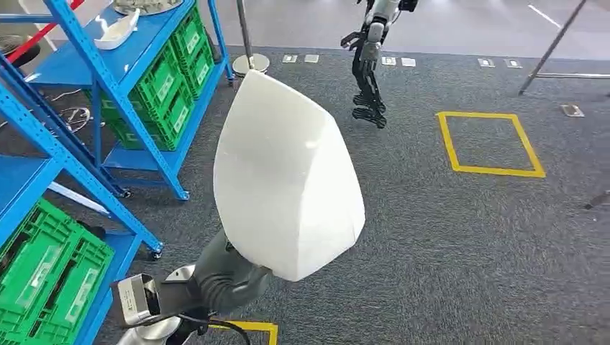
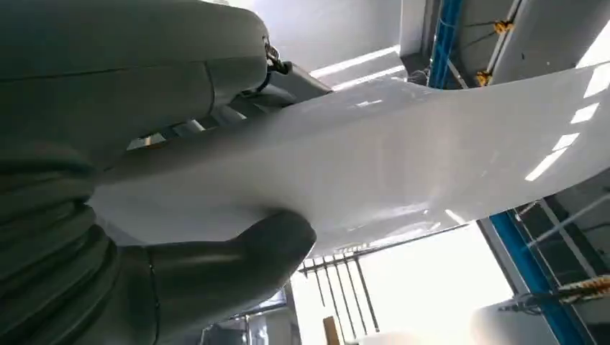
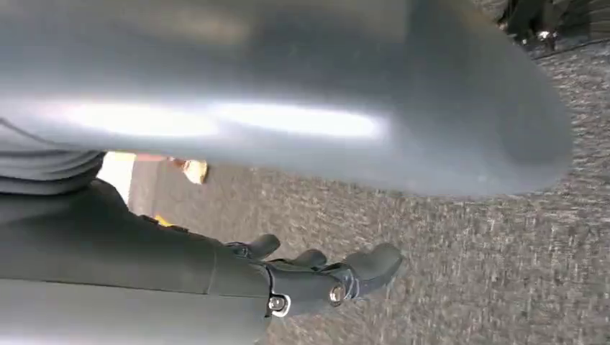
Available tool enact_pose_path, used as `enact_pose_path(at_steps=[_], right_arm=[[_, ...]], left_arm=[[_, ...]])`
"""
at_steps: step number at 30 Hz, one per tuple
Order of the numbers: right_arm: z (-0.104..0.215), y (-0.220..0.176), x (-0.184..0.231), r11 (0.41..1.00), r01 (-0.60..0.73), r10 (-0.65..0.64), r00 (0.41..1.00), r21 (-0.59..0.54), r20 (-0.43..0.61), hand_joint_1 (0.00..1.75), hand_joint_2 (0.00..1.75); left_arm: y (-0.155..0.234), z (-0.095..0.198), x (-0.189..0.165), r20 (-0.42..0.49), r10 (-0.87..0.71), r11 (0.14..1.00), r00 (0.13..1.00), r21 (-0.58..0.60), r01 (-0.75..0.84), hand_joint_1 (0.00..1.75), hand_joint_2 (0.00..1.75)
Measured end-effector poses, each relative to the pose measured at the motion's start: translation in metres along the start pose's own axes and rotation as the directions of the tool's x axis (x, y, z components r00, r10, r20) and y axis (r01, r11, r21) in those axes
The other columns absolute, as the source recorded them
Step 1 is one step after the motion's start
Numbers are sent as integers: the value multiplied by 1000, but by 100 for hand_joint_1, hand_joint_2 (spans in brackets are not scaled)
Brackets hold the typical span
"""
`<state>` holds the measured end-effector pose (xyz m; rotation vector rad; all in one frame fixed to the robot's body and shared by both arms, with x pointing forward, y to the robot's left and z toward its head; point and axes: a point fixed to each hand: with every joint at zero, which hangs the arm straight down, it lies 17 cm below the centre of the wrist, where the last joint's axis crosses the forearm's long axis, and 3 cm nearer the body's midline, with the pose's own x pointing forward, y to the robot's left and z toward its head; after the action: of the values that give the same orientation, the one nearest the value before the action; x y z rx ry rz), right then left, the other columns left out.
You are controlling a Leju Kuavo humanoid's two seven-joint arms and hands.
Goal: Take the parts from the cabinet and place them on the table.
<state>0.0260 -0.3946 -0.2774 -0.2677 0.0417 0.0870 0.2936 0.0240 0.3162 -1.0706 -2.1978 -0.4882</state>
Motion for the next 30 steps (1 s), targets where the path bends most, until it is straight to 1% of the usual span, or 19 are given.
enact_pose_path(at_steps=[7, 10, 14, 18, 22, 26, 30], right_arm=[[1, 9, -4, 1000, 17, -17, 1000, 15, -1, 0, 0], [1, 10, 5, 999, 35, -35, 999, 18, 18, 0, 0], [1, 14, 0, 999, 39, -39, 999, 24, 10, 0, 0], [2, 16, 4, 998, 48, -48, 999, 27, 16, 0, 0], [2, 20, 3, 995, 92, -93, 996, 38, 17, 0, 0], [5, 27, 15, 987, 149, -151, 988, 56, 37, 0, 0], [7, 40, 14, 982, 171, -173, 985, 75, 24, 0, 0]], left_arm=[[-2, -4, 2, 9, 7, 1000, 1000, -8, -7, 175, 175], [-2, -3, 1, 7, 9, 1000, 1000, -6, -9, 175, 175], [-2, -3, 1, 6, 10, 1000, 1000, -7, -10, 175, 175], [-1, -4, 2, 9, 8, 1000, 1000, -9, -8, 175, 175], [-1, -7, 5, 20, 3, 1000, 1000, -17, -3, 175, 175], [1, -5, 4, 14, 2, 1000, 1000, -17, -2, 175, 175], [2, -5, 4, 13, 5, 1000, 1000, -16, -5, 175, 175]])
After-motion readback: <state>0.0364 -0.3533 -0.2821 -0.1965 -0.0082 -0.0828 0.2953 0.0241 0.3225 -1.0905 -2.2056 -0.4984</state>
